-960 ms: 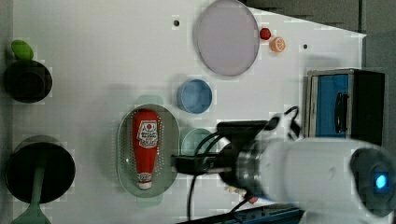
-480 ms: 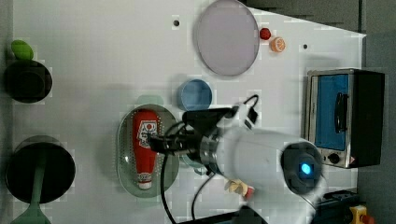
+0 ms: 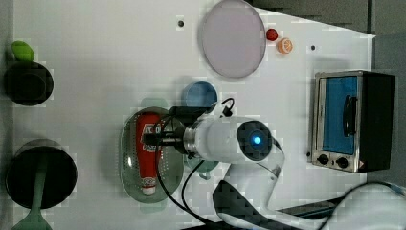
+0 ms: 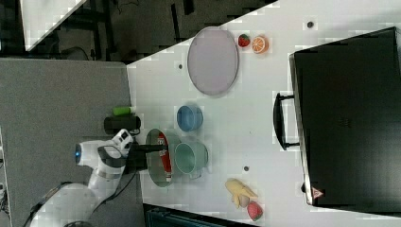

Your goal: Pick ketchup from strainer and place it on the table

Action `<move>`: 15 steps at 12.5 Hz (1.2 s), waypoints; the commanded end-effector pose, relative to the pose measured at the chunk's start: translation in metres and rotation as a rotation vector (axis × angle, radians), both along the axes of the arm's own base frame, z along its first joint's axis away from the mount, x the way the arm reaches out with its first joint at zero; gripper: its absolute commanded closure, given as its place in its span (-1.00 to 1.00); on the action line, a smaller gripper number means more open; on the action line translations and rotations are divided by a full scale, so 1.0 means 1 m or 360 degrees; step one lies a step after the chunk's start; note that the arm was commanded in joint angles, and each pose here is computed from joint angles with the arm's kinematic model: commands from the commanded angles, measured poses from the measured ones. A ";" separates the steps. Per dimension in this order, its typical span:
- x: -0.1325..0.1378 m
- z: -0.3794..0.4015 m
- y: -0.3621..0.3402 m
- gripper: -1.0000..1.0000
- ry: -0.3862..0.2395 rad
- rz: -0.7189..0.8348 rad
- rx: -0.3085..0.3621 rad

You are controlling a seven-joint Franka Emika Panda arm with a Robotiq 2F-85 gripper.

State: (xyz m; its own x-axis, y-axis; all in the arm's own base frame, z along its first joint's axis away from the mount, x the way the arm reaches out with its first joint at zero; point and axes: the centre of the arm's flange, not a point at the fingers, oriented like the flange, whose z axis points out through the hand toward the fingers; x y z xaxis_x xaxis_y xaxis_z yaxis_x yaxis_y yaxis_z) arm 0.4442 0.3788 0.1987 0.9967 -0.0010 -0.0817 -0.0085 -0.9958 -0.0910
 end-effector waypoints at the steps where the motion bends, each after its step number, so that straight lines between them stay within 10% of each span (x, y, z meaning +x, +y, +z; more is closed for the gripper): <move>1: -0.004 -0.003 0.020 -1.00 -0.0072 -0.0114 0.0070; 5: -0.004 -0.035 0.023 -0.91 -0.0047 -0.0158 0.0074; 8: -0.001 -0.035 0.023 -0.20 -0.0063 -0.0163 0.0085; 15: -0.013 0.083 0.023 -0.18 -0.0082 -0.0340 0.0088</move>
